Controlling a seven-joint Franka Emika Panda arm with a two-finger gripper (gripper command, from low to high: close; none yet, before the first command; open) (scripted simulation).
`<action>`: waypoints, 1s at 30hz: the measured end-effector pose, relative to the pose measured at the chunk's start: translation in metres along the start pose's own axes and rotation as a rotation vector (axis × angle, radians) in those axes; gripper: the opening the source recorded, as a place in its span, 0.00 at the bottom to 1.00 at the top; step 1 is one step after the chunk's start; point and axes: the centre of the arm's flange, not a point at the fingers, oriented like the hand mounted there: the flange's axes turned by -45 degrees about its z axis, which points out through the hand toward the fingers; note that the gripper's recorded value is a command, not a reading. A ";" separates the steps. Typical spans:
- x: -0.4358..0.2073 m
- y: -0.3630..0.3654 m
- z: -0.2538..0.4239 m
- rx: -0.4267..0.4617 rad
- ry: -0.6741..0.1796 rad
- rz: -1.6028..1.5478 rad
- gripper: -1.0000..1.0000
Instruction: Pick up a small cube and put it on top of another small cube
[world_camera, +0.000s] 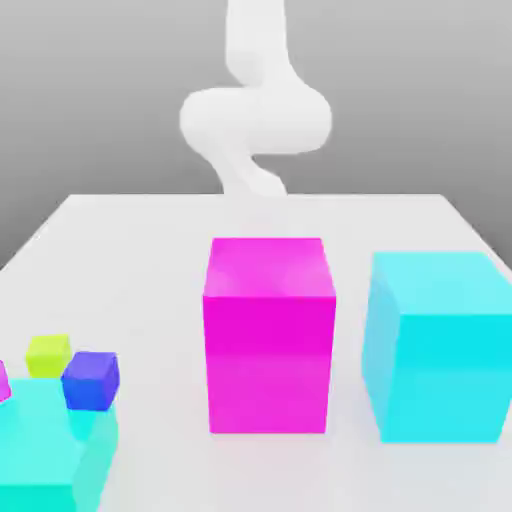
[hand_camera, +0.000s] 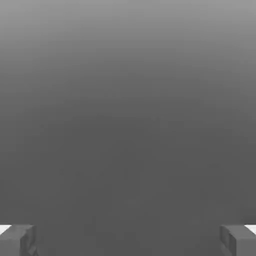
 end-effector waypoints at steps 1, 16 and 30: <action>-0.003 0.016 0.025 -0.028 -0.033 0.052 0.50; -0.211 0.264 0.252 -0.376 -0.432 0.844 0.50; -0.408 0.326 0.327 -0.501 -0.585 1.223 0.00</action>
